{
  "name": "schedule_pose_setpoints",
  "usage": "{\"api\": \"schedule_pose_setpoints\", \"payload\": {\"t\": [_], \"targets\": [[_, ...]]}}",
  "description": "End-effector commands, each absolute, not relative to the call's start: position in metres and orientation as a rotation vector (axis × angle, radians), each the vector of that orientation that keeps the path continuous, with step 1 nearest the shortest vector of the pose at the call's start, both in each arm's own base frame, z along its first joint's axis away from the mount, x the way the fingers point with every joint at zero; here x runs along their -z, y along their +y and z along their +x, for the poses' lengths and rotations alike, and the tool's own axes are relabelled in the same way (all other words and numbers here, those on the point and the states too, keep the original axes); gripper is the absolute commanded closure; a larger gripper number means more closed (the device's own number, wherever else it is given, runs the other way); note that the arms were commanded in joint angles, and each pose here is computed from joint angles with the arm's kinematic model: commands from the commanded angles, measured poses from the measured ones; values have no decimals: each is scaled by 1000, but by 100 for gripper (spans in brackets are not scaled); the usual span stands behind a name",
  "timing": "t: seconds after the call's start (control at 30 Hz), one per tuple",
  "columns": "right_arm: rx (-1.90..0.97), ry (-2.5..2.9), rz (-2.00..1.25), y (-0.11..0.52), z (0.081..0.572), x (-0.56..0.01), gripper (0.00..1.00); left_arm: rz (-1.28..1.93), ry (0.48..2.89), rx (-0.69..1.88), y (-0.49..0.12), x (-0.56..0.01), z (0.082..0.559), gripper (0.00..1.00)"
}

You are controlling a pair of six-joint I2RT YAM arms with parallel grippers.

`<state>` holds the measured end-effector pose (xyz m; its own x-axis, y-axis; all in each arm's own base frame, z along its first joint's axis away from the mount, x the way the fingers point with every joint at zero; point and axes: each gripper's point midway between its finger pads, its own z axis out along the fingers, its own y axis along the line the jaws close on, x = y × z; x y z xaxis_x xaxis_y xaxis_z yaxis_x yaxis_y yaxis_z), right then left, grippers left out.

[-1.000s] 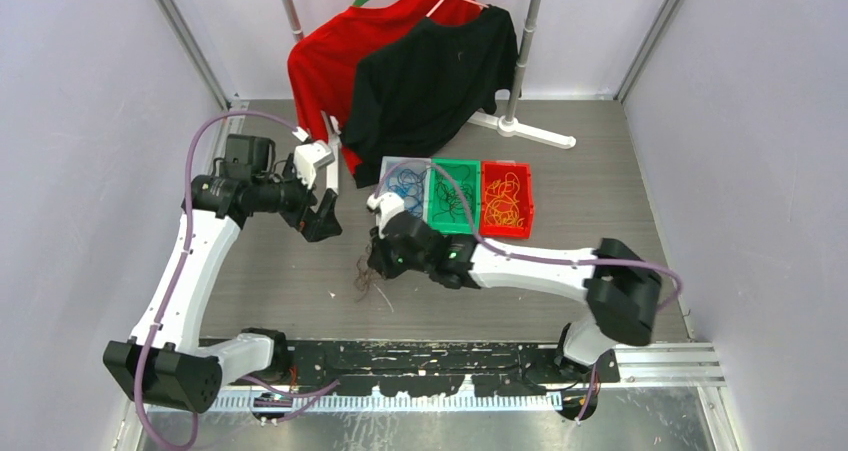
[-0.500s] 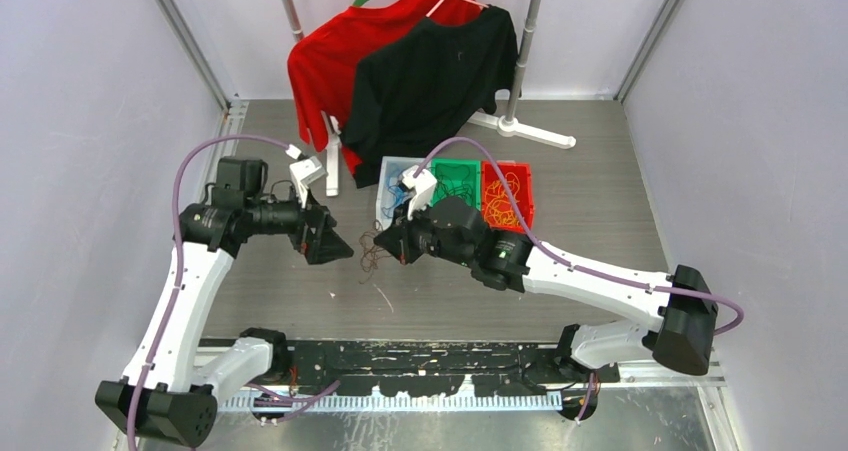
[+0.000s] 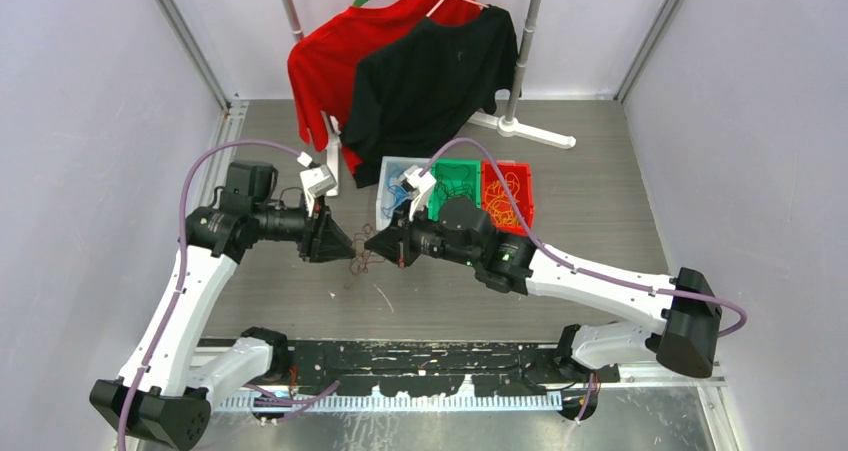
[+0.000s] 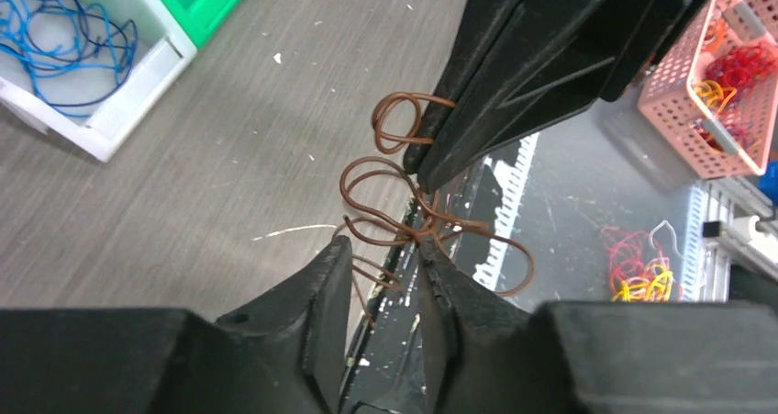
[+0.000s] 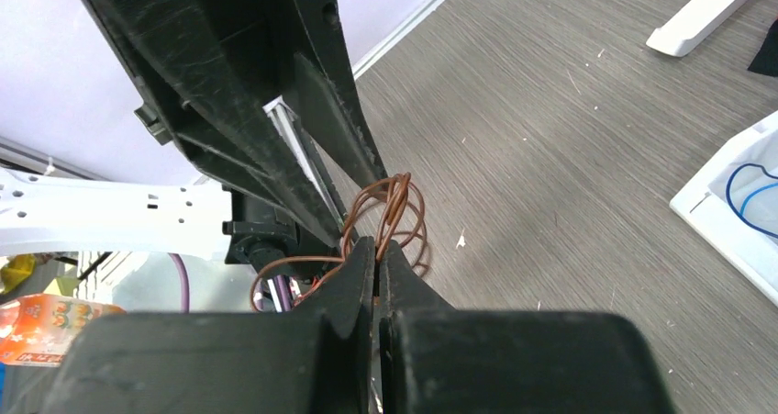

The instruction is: Untangle the cables

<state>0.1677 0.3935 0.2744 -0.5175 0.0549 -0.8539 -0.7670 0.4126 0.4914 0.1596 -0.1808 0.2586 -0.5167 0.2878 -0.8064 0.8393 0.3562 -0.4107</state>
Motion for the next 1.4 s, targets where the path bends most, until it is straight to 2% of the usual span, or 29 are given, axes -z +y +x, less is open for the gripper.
{"api": "schedule_pose_setpoints", "payload": {"t": [0.0,0.07,0.13,0.43,0.6,0.67,0.73,0.83,0.9,0.97,1.17,1.3,1.37], "targets": [[-1289,1692,-556,385,167,-313,98,966,1939,1096,-184,-266,170,77],[-1282,1692,-527,378,171,-314,97,954,1943,1052,-181,-264,175,94],[-1280,1688,-500,370,174,-315,96,953,1949,997,-177,-261,179,100],[-1232,1711,-389,333,188,-302,92,1045,1950,751,-153,-244,184,100],[-1041,1777,-299,307,218,-291,93,1035,1970,724,-150,-244,188,99],[-902,1808,-239,288,238,-286,94,1024,2012,697,-146,-239,192,89],[-725,1840,-177,263,264,-280,94,1012,2054,669,-142,-235,195,66],[-471,1859,-101,224,299,-272,94,952,2124,597,-133,-230,206,23],[-359,1867,-74,205,321,-268,93,917,2155,539,-126,-228,214,5],[-275,1873,-54,192,342,-263,93,897,2166,493,-121,-228,221,0],[-137,1939,-44,182,397,-229,94,845,2192,396,-109,-236,238,1],[-143,2007,-68,200,420,-202,95,811,2181,364,-104,-243,246,0],[-158,2076,-105,212,426,-177,91,790,2171,362,-103,-247,250,1]]}}
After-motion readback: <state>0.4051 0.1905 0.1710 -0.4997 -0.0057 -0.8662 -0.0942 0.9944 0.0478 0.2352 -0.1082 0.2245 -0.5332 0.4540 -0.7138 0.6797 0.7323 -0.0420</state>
